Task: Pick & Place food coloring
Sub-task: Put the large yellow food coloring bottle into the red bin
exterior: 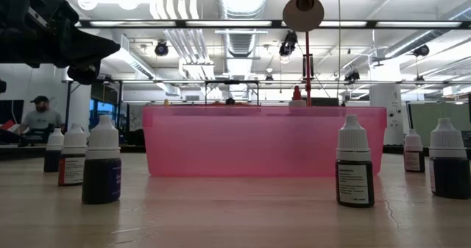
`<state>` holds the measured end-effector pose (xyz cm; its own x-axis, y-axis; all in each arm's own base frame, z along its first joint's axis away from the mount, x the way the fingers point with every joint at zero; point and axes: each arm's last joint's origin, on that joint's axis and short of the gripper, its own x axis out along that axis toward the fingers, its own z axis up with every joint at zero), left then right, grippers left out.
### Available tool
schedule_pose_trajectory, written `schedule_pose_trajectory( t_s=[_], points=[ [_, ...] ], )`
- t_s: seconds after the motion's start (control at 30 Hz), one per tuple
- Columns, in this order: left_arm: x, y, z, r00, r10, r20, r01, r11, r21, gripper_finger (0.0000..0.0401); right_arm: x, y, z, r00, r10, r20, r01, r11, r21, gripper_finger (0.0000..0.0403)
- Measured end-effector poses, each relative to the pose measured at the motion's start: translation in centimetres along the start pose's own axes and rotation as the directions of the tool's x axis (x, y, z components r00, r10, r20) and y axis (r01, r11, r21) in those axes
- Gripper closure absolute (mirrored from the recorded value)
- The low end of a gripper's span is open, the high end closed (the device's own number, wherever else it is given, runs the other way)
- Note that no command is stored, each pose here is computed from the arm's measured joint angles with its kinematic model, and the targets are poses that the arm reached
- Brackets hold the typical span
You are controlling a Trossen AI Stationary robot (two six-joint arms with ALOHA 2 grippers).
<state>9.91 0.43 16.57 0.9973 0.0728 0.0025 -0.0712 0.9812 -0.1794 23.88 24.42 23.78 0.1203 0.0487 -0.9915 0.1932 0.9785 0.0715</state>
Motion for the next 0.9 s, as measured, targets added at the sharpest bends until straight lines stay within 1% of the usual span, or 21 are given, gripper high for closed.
schedule_pose_trajectory(
  t_s=[0.1,0.27,0.73,0.9],
  points=[
    [0.0,0.0,0.0,1.0,0.0,0.0,0.0,1.0,0.0,0.0401,0.2,0.0,0.0,1.0,-0.001,0.0,0.001,1.0,0.0,0.0039],
    [0.0,0.0,0.0,1.0,0.0,0.0,0.0,1.0,0.0,0.0401,1.4,-0.4,-0.3,1.0,-0.017,-0.013,0.017,1.0,0.008,0.0039],
    [0.0,0.0,0.0,1.0,0.0,0.0,0.0,1.0,0.0,0.0401,3.2,-0.1,-0.7,0.999,0.048,0.019,-0.048,0.999,0.01,0.0039],
    [0.0,0.0,0.0,1.0,0.0,0.0,0.0,1.0,0.0,0.0401,3.8,-0.3,-0.9,0.999,0.036,0.012,-0.036,0.999,0.013,0.0039]
  ],
)
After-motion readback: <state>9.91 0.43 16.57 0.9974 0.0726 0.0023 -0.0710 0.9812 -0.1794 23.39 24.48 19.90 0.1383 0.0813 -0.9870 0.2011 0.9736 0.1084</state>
